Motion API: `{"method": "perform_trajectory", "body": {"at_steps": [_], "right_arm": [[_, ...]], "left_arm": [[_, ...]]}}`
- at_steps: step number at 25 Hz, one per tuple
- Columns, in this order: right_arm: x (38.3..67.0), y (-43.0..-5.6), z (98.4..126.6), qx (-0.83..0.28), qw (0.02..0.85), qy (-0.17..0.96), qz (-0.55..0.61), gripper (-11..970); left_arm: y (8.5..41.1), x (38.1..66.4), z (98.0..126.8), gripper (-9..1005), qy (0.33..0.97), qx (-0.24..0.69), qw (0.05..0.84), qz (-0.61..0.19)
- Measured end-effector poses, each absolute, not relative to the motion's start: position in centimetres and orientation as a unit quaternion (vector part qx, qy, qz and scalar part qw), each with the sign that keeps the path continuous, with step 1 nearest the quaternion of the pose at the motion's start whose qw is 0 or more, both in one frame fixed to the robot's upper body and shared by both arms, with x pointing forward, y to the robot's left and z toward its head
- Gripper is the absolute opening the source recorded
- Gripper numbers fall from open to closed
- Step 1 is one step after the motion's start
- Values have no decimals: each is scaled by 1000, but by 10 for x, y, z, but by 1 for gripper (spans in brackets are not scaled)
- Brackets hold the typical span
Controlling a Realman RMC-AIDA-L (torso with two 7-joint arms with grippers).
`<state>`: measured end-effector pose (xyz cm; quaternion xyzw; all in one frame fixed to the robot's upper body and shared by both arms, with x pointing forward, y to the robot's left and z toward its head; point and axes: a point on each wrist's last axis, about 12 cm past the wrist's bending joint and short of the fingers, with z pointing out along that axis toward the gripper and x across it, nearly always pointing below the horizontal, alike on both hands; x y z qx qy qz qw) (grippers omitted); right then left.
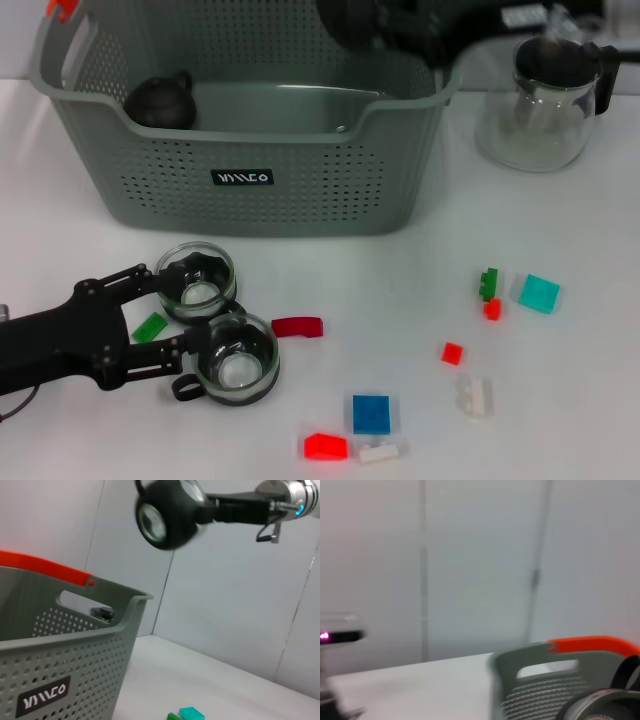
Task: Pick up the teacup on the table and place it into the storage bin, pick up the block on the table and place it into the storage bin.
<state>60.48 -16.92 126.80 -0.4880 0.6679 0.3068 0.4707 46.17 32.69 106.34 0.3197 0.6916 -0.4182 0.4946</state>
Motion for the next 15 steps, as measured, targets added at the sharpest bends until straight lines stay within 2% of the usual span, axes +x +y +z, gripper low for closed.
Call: {"method": "perform_trajectory", "body": {"at_steps": [4, 10, 15], "right_arm": [[631, -145, 1276, -450, 480, 700, 278, 52], [683, -99, 1266, -426, 440, 761, 213, 52], [699, -79, 1259, -420, 435, 772, 196, 52]], "left_arm": [[327, 461, 1063, 872, 691, 315, 497, -419], [323, 464, 1063, 872, 688, 316, 498, -422], [322, 464, 1063, 873, 689, 316, 498, -421]]}}
